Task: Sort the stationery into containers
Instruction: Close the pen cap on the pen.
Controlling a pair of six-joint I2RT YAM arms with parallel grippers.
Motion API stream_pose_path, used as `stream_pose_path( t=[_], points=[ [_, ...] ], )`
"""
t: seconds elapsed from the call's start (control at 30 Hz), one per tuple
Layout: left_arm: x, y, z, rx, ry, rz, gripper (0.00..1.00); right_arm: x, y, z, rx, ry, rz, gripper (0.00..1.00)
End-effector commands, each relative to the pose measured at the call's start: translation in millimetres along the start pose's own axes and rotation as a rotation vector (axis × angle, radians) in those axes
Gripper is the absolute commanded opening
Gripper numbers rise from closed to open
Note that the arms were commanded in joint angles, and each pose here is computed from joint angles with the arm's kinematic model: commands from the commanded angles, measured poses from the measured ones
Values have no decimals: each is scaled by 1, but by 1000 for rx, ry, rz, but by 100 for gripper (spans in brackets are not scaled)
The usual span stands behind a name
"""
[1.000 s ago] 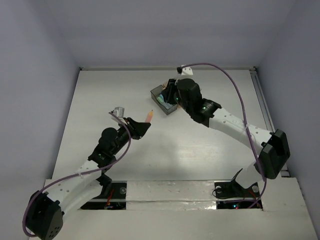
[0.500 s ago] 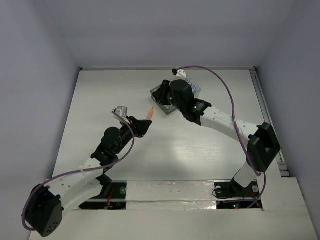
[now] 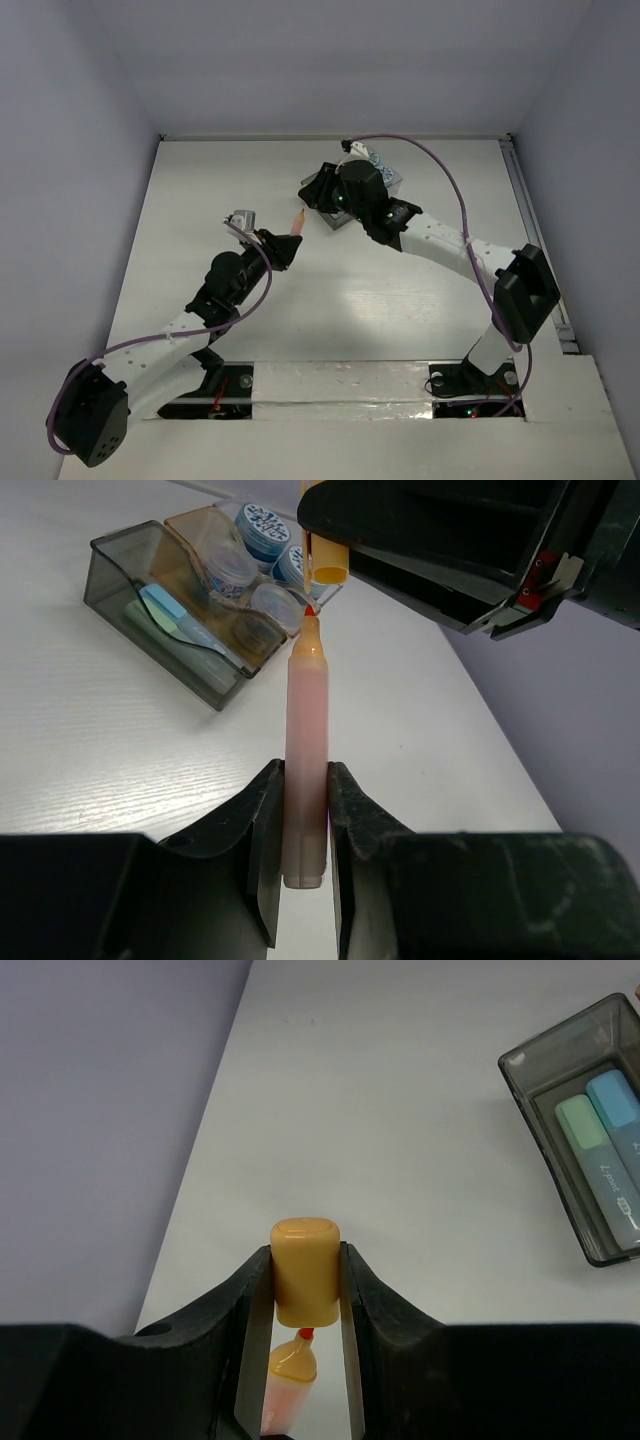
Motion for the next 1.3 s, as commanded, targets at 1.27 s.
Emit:
stream_pose_path(
  t=[1.27],
  points=[
    [-62,-19,-21,25,-10,-240,0,13,19,31,-180,-88,40,0]
  ],
)
Point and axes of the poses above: each gripper's point midway between its finger pads, its own y axis back along the fingers, its own z axis along the line the jaws close on, x = y × z, the point moved 3 cm from there along y, back along the fingers, and after that the axes turned 4 degrees about -y, right-handed, at the moved point
